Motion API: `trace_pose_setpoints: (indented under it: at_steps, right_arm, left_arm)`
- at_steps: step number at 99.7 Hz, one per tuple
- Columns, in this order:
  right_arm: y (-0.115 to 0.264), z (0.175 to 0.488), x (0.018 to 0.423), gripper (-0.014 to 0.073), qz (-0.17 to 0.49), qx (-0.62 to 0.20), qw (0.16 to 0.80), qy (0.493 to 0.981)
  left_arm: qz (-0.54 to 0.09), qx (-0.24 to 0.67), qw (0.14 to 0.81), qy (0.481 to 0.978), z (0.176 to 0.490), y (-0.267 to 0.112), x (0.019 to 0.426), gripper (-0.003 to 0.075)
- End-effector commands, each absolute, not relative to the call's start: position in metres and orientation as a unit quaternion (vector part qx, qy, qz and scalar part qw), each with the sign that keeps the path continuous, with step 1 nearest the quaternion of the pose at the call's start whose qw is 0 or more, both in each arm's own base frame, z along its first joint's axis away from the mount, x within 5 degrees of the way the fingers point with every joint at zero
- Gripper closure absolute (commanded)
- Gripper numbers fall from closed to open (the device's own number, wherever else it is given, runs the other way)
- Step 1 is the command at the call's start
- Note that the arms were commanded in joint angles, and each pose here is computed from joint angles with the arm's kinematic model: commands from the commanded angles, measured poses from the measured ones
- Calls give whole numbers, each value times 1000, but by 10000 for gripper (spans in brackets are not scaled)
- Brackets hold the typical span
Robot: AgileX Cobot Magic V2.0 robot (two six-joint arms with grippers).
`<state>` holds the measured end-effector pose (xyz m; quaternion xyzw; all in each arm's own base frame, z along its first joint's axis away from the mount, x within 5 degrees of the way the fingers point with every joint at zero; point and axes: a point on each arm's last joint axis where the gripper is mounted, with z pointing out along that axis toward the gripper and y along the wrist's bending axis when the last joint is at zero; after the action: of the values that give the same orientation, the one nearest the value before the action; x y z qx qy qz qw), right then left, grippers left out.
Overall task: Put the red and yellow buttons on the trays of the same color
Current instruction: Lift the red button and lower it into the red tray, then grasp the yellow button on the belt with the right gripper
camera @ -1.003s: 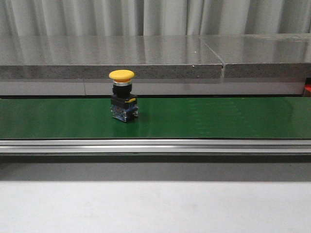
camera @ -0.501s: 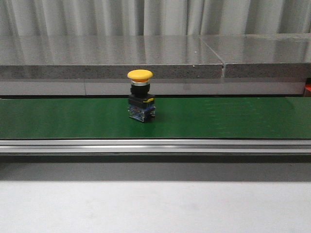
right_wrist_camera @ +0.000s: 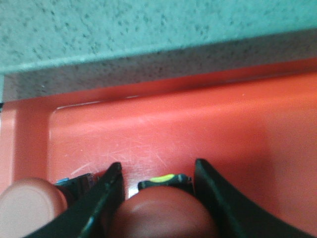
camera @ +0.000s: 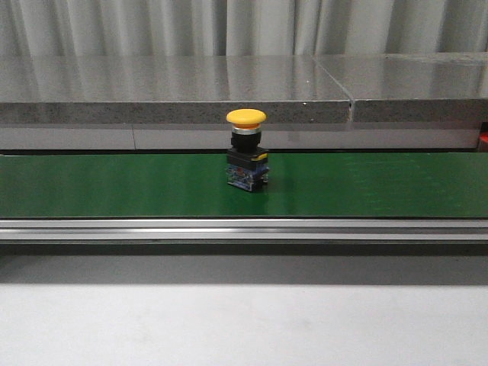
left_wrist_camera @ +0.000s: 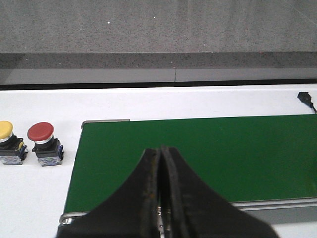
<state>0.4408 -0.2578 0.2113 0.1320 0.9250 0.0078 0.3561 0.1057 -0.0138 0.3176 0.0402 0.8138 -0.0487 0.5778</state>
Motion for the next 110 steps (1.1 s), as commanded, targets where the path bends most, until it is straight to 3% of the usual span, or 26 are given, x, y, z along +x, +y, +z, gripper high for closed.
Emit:
trace_pose_setpoints:
  at_steps: [1,43,50,65,72,110]
  right_arm:
    - [-257,253,442,445,-9,133,414,900]
    - [-261,227,448,420,-1,141,398,906]
    - [-261,228,448,334,-4,142,401,905]
    - [-262,230,449,12,-3,144,406,903]
    - [-261,232,448,-64,-4,143,408,902]
    - [-250,303,429,-69,-21,125,454,882]
  left_arm:
    - [-60,33,618,783,333,-15,107,739]
    - [-60,33,618,783,333,-15,107,739]
    - [-60,33,618,783,333,-15,107,739]
    - [-60,33,618,783,333,-15,107,739]
    - [-60,33,618,783,333,-15,107,739]
    - [-60,33,618,783,333,-15,107,739]
